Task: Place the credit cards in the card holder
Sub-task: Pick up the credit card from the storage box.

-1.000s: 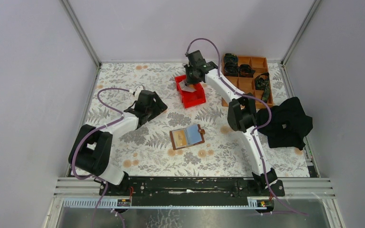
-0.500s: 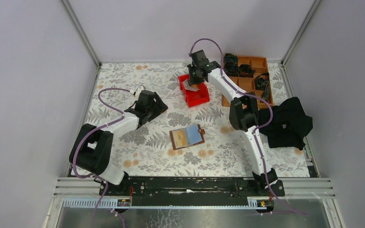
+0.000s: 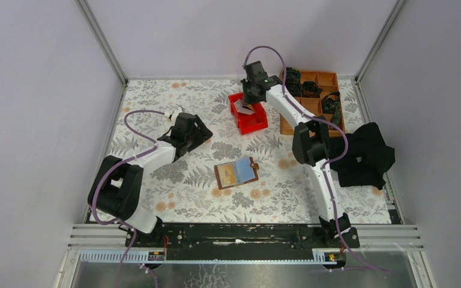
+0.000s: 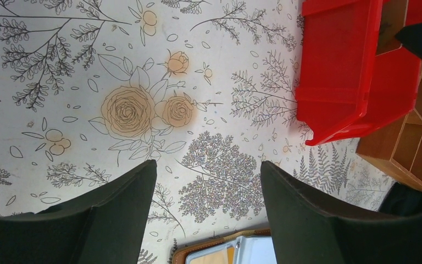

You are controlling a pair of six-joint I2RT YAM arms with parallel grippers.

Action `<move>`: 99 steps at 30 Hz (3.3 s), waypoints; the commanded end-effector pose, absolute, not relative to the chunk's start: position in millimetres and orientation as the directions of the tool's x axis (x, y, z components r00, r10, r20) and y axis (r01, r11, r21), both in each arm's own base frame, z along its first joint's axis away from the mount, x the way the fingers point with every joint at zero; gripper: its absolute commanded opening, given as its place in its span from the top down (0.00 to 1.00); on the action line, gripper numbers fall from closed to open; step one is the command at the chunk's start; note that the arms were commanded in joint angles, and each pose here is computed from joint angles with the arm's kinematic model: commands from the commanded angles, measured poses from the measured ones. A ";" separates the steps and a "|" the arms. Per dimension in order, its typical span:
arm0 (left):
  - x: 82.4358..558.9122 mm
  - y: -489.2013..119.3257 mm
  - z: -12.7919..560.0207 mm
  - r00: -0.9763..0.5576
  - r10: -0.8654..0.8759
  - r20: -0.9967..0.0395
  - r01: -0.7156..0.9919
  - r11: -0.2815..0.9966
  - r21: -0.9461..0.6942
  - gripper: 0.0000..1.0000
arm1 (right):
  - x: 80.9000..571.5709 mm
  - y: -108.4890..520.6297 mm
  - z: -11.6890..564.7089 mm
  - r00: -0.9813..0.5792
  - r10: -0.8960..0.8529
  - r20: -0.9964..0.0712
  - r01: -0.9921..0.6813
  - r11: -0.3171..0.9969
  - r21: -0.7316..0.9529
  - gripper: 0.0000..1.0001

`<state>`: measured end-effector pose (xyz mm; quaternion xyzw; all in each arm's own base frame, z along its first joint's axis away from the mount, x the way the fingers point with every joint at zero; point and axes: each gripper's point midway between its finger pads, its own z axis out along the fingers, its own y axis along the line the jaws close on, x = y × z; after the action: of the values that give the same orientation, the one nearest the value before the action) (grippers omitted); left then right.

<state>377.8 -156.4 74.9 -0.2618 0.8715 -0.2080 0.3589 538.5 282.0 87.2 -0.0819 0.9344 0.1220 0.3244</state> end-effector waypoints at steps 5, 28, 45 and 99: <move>394.6 -162.2 89.1 -0.582 -0.611 -0.537 -0.263 0.766 -0.587 0.24 | 551.8 255.9 137.5 -0.700 -0.070 -0.711 -0.204 0.974 0.104 0.81; 391.3 -162.1 82.2 -0.599 -0.596 -0.535 -0.260 0.776 -0.575 0.24 | 564.4 248.3 94.5 -0.723 -0.106 -0.683 -0.194 0.980 0.053 0.84; 387.4 -157.3 110.2 -0.577 -0.571 -0.584 -0.209 0.794 -0.570 0.24 | 562.9 248.4 136.3 -0.655 -0.127 -0.745 -0.225 0.974 0.032 1.00; 199.7 -292.4 197.3 -0.742 -0.070 -0.667 0.642 0.213 -0.736 0.12 | 180.5 280.1 220.5 -0.881 -0.262 -0.395 -0.468 0.347 0.813 1.00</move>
<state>200.7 -280.6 172.1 0.1530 0.7623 -0.5603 0.2855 187.5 269.8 206.1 -0.2055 0.8431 0.4827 0.1184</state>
